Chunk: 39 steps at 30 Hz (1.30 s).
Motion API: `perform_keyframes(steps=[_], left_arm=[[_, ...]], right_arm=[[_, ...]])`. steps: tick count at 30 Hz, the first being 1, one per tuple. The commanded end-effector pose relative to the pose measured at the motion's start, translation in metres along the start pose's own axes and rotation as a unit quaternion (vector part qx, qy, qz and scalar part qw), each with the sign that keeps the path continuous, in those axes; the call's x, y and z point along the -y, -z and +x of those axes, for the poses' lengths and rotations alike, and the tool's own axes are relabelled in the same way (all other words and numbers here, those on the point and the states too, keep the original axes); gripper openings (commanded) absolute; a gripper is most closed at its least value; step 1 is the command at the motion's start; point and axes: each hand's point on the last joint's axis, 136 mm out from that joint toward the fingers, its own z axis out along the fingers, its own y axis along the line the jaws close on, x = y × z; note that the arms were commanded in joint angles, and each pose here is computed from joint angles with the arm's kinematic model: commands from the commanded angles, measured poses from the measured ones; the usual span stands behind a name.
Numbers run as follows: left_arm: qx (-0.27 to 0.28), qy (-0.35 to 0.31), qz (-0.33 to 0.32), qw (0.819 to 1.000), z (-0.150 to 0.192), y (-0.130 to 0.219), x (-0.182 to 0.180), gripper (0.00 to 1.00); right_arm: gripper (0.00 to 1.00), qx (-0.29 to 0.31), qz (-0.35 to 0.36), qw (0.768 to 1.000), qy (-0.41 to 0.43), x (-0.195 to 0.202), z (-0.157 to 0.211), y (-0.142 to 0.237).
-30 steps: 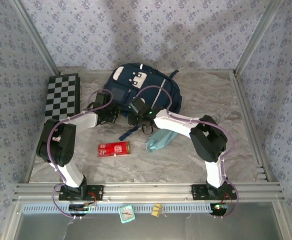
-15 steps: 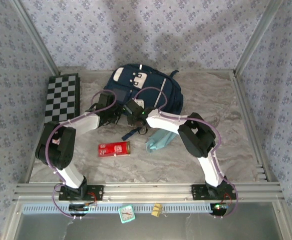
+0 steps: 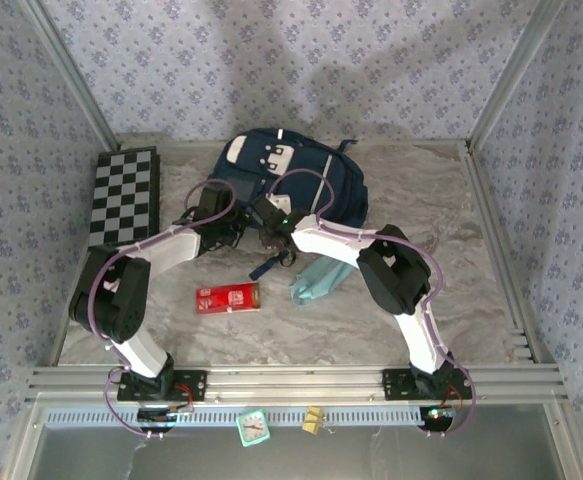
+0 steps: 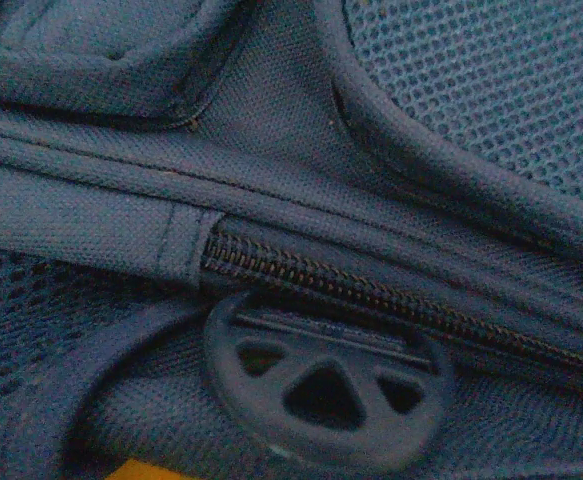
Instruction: Pack books, pencil case, and school supplies into a backpack
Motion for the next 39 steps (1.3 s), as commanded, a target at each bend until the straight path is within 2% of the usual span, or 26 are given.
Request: perform_keyframes(steps=[1, 7, 12, 15, 25, 31, 35, 39], left_arm=[[-0.016, -0.009, 0.043, 0.999, 0.01, 0.014, 0.03, 0.0], [-0.01, -0.012, 0.038, 0.999, 0.009, 0.014, 0.029, 0.0], [-0.002, -0.017, 0.032, 0.999, 0.002, 0.013, 0.029, 0.0], [0.006, -0.013, 0.027, 1.0, -0.01, 0.014, 0.028, 0.0], [0.047, 0.009, 0.013, 0.999, -0.058, 0.02, 0.014, 0.0], [0.058, -0.004, -0.002, 0.998, -0.079, 0.019, 0.011, 0.0], [0.042, -0.008, -0.007, 0.999, -0.099, 0.008, 0.012, 0.0], [0.038, -0.021, -0.008, 0.999, -0.118, -0.005, 0.022, 0.0]], right_arm=[[0.27, 0.031, 0.038, 0.998, 0.034, 0.012, -0.017, -0.005], [0.12, 0.04, 0.065, 0.995, 0.06, 0.02, -0.023, 0.004], [0.0, 0.017, 0.064, 0.995, 0.068, 0.03, -0.008, 0.01], [0.0, 0.003, 0.075, 0.994, 0.082, 0.043, 0.006, 0.016], [0.0, -0.049, 0.049, 0.993, 0.091, 0.075, 0.043, 0.031], [0.0, -0.059, 0.019, 0.992, 0.107, 0.08, 0.045, 0.044], [0.0, -0.045, 0.009, 0.994, 0.098, 0.092, 0.032, 0.056], [0.0, -0.044, -0.047, 0.988, 0.14, 0.061, 0.028, 0.066]])
